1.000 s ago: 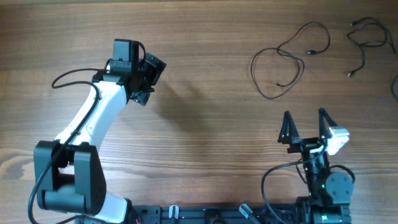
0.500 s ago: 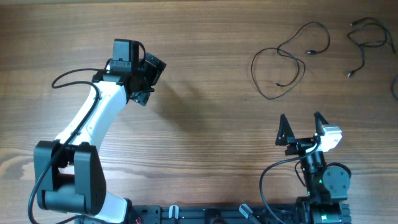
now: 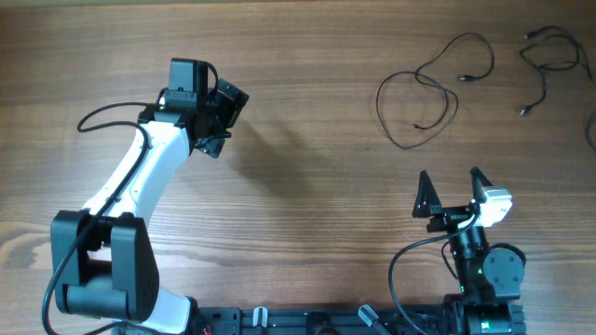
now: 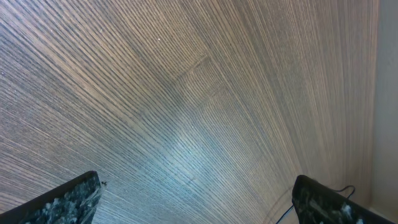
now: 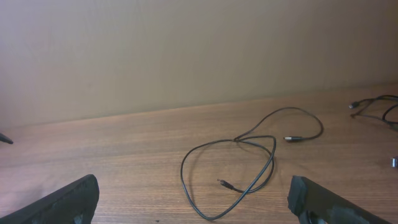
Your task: Untangle cables
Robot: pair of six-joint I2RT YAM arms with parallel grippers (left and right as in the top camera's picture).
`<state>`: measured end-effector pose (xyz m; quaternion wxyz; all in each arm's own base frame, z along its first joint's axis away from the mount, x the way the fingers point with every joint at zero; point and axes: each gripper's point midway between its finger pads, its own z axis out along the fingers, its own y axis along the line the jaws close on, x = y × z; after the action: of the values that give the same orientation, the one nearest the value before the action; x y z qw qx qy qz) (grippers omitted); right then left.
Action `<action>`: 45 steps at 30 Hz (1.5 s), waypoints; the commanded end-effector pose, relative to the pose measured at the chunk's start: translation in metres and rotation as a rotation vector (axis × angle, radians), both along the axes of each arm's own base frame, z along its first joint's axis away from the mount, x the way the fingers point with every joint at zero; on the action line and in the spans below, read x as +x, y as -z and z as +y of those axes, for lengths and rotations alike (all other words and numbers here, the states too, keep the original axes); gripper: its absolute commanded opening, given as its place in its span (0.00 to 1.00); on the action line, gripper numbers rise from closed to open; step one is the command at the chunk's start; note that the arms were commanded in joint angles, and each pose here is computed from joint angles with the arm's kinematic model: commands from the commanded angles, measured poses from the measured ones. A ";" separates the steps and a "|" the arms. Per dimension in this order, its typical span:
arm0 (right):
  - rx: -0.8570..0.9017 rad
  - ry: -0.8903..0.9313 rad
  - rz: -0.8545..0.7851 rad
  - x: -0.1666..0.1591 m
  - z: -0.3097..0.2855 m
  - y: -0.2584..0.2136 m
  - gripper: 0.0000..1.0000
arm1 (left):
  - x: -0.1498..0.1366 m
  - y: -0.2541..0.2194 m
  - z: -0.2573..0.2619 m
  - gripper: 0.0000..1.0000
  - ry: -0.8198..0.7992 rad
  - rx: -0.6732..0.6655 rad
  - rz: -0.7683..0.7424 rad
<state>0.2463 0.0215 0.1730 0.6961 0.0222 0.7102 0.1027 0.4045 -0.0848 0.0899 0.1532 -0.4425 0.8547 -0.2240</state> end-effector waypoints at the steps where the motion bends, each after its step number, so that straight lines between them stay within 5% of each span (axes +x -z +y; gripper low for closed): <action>1: -0.019 0.009 -0.017 0.000 -0.002 -0.003 1.00 | -0.003 0.000 0.017 1.00 -0.004 0.114 -0.003; 8: -0.019 0.009 -0.017 0.000 -0.002 -0.003 1.00 | -0.026 -0.058 0.031 1.00 0.166 0.378 -0.222; 18: -0.019 0.009 -0.017 0.000 -0.002 -0.003 1.00 | -0.143 -0.099 0.051 1.00 0.256 0.498 -0.676; 23: -0.019 0.009 -0.017 0.000 -0.002 -0.003 1.00 | -0.175 -0.092 0.051 1.00 0.253 0.501 -0.860; 31: -0.019 0.009 -0.017 0.000 -0.002 -0.003 1.00 | -0.175 -0.088 0.041 1.00 0.318 0.560 -1.054; 45: -0.019 0.009 -0.017 0.000 -0.002 -0.003 1.00 | -0.162 -0.069 0.044 1.00 0.440 0.768 -1.138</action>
<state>0.2462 0.0215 0.1736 0.6971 0.0219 0.7092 0.1026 0.2422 -0.0421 0.1625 0.6662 -0.0214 0.7293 -0.1543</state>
